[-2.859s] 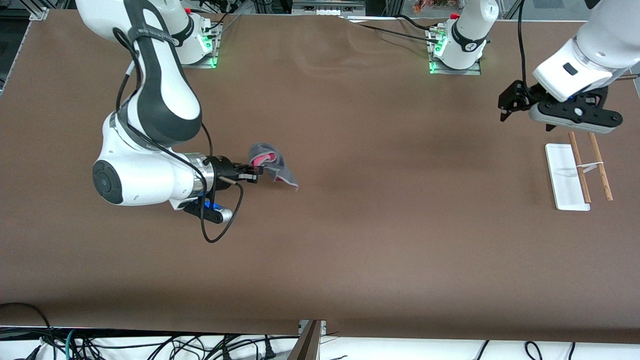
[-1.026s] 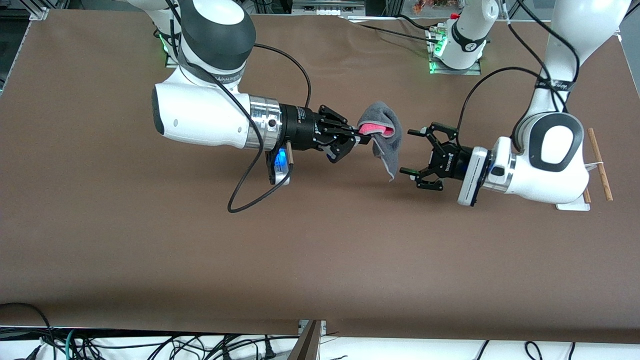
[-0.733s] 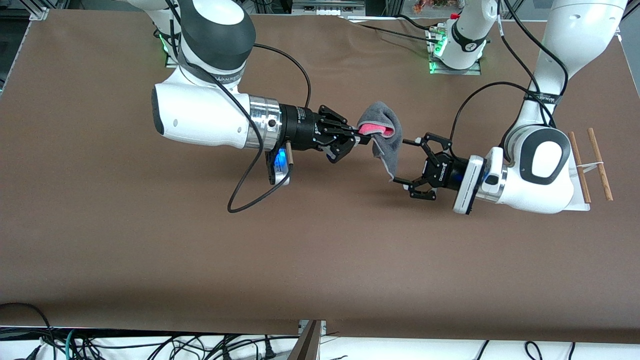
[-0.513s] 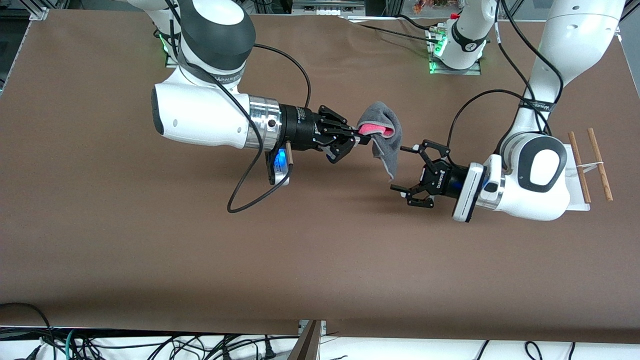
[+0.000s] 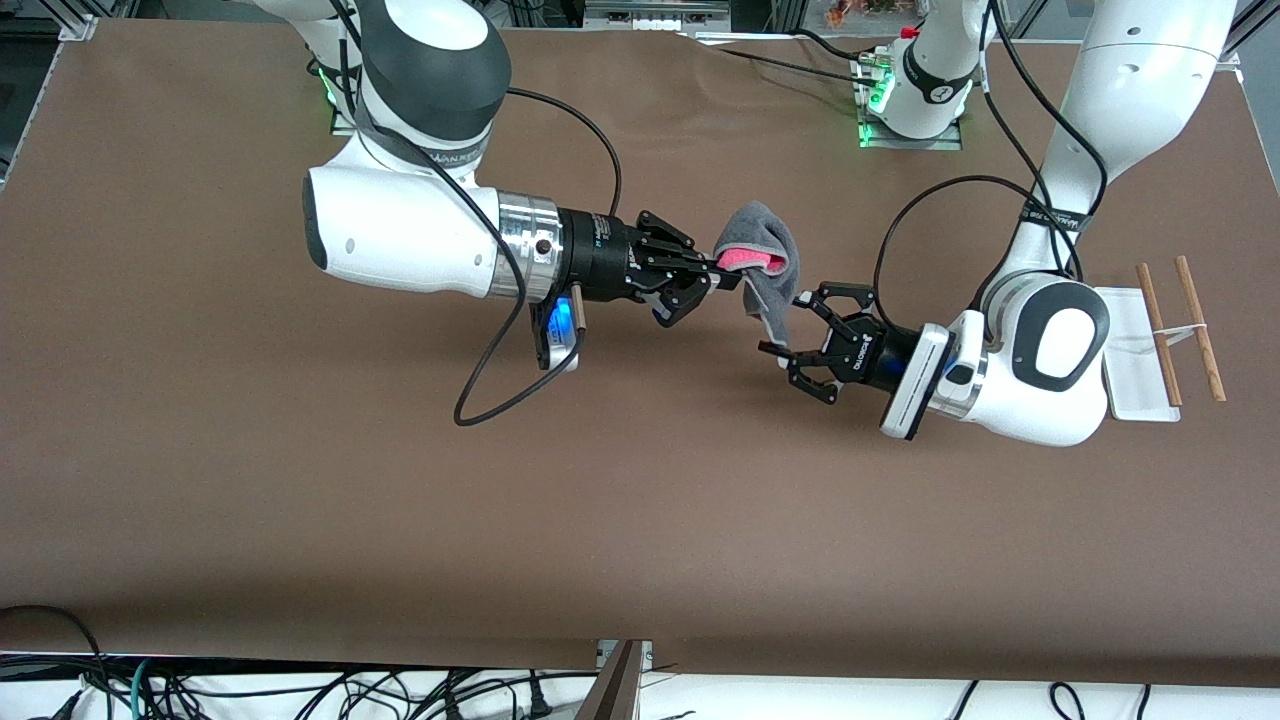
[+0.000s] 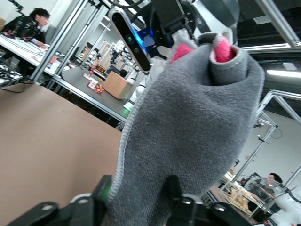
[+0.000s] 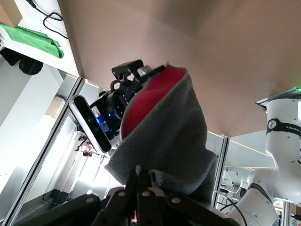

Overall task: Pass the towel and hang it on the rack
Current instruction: 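Hold the towel with the right gripper while the left gripper reaches it, then grasp the towel with the left gripper while the right gripper releases, then carry the towel to the dowel rack with the left gripper while the right withdraws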

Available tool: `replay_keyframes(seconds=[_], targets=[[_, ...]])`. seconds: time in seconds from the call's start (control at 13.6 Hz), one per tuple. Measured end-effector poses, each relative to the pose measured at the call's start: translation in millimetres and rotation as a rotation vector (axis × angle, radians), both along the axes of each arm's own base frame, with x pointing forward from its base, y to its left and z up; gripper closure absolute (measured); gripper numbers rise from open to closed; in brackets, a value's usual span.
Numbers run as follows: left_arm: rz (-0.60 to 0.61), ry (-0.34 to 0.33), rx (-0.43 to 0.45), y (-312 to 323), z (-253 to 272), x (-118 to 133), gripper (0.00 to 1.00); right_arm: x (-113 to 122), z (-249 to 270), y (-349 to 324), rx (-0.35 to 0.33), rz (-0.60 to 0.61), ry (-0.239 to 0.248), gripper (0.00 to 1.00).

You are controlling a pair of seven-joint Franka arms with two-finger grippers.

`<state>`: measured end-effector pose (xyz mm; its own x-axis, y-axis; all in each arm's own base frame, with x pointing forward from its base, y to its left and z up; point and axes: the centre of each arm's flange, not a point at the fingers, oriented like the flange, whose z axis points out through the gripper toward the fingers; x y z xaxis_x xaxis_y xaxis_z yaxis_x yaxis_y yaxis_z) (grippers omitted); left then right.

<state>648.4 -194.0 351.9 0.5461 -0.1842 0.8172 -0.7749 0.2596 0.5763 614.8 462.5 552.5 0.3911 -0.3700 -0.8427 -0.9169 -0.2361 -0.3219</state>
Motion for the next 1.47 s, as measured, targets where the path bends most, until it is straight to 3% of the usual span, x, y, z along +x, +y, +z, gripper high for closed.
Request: replay_keyframes(seconds=[0.22, 0.37, 0.59, 0.81, 1.03, 1.17, 1.25, 1.47], targets=[[-0.007, 0.003, -0.009, 5, 1, 0, 0.82, 0, 0, 0, 0.0, -0.001, 0.0, 0.98], [-0.006, 0.002, -0.01, 6, 2, 0, 0.98, 0, 0, 0, 0.001, -0.003, -0.001, 0.98], [0.008, -0.008, -0.008, 15, 6, 5, 0.97, 2, 1, -1, 0.003, -0.017, -0.007, 0.95], [0.004, 0.001, 0.039, 38, 15, 11, 0.97, 3, 1, -1, 0.004, -0.021, -0.008, 0.63], [-0.056, 0.005, 0.203, 80, 52, 18, 0.97, 6, 1, -6, 0.003, -0.03, -0.009, 0.28], [-0.088, -0.014, 0.372, 116, 79, 20, 0.97, 10, 1, -11, 0.001, -0.039, -0.01, 0.07], [-0.105, -0.035, 0.464, 136, 90, 20, 0.97, 13, 1, -16, -0.001, -0.047, -0.012, 0.0], [-0.162, -0.069, 0.769, 201, 111, 14, 0.97, 31, -4, -46, -0.047, -0.051, -0.029, 0.0]])
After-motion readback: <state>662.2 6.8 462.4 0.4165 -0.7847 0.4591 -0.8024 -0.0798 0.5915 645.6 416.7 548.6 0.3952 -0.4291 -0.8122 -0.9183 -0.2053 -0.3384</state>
